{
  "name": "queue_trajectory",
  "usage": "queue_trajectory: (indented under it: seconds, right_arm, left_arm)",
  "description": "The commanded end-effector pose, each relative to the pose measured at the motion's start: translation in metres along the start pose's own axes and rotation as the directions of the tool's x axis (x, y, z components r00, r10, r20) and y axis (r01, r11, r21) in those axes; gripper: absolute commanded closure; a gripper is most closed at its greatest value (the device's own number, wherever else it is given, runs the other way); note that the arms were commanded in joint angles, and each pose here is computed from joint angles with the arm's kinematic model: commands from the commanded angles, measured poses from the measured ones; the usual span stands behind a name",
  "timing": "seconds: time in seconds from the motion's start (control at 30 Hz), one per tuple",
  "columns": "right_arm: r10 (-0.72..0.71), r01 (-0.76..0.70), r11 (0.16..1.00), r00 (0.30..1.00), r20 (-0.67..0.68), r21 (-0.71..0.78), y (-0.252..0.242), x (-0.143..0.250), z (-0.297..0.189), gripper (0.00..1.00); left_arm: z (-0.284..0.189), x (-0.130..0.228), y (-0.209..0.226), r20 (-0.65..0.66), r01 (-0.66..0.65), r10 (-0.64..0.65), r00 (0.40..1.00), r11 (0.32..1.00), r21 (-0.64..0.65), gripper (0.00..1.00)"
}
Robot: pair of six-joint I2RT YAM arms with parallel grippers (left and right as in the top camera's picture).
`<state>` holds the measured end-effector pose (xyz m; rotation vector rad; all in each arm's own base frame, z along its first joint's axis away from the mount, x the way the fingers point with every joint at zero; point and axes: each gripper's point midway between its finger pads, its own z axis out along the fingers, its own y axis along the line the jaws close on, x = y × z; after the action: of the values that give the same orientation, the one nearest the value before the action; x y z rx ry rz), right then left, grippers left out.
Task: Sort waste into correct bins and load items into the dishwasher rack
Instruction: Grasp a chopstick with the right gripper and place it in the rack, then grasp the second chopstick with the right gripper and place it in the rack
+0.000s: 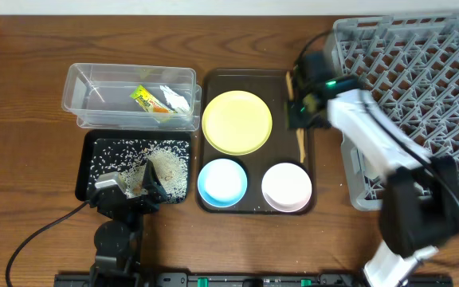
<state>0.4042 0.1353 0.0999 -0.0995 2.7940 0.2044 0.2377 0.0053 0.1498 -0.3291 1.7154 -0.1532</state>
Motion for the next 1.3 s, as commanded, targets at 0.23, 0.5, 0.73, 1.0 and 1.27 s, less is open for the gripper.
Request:
queue_trajectory:
  seconds: [0.23,0.5,0.73,1.0,1.27]
  right_arm:
    - [-0.093,0.042,0.979,0.963,0.252,0.200,-0.113,-0.057,-0.089,0.99]
    - [-0.140,0.110,0.962,0.984,0.108,0.250,-0.139,-0.048,-0.026,0.95]
    - [-0.105,0.075,0.981,0.981,0.164,0.179,-0.111,-0.051,-0.048,0.64]
    - [-0.030,0.039,0.990,0.997,0.069,-0.132,-0.009,-0.010,-0.063,0.57]
    - [0.140,-0.139,0.970,0.990,0.007,0.197,-0.019,0.026,0.009,0.54]
  left_arm:
    - [0.003,0.012,0.007,-0.024,-0.004,0.004,1.000,1.000,-0.024,0.08]
    - [0.003,0.012,0.007,-0.024,-0.004,0.004,1.000,1.000,-0.024,0.08]
    - [0.003,0.012,0.007,-0.025,-0.004,0.004,1.000,1.000,-0.024,0.08]
    - [0.003,0.012,0.007,-0.024,-0.004,0.004,1.000,1.000,-0.024,0.08]
    - [0.003,0.012,0.007,-0.024,-0.004,0.004,1.000,1.000,-0.024,0.08]
